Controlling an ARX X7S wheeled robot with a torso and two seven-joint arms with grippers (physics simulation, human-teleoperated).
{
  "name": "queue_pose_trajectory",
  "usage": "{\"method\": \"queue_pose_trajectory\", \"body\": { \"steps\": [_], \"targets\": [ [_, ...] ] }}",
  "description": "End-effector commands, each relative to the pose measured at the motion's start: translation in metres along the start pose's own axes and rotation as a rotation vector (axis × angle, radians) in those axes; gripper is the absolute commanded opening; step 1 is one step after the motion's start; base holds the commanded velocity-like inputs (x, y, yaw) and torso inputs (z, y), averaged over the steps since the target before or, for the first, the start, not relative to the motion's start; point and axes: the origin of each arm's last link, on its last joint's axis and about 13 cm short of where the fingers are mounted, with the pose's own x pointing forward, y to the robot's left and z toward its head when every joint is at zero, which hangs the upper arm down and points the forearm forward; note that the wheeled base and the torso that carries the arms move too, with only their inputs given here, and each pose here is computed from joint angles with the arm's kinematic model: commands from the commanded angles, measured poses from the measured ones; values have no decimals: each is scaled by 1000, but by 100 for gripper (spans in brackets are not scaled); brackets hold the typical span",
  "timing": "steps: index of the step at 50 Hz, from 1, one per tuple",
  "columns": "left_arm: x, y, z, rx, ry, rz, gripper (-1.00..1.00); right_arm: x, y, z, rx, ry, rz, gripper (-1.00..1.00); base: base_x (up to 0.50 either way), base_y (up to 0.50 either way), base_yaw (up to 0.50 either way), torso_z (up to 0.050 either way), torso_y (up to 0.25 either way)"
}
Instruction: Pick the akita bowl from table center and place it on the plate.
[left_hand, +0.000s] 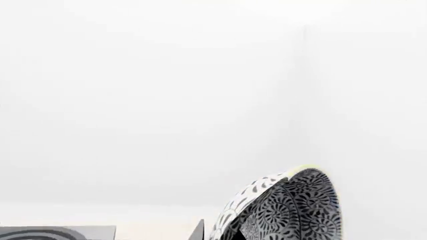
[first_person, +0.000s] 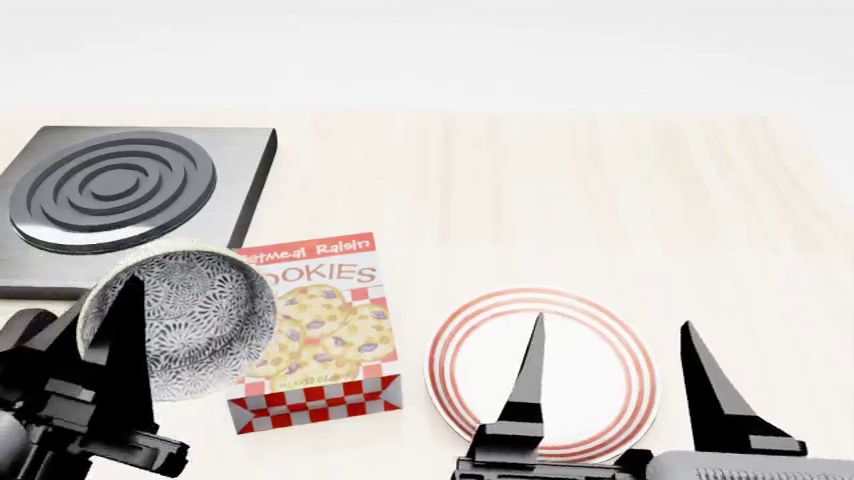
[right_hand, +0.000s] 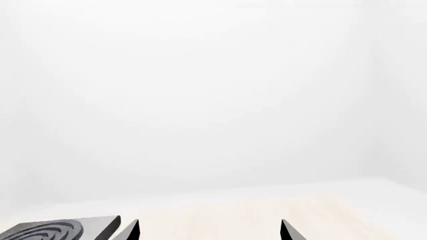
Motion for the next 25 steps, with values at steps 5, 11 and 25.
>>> {"method": "queue_pose_trajectory", "body": {
  "steps": [5, 11, 25],
  "targets": [
    [-4, 0, -6, -17, 13, -194, -100, -1, -5, 10, -57, 44, 124, 100, 0, 0, 0, 0, 0],
    [-3, 2, -3, -12, 15, -189, -100, -6, -8, 20, -68, 58, 247, 100, 0, 0, 0, 0, 0],
    [-6, -1, 5, -24, 0, -207, -100, -7, -12, 60, 83, 92, 481, 100, 0, 0, 0, 0, 1]
  ]
}}
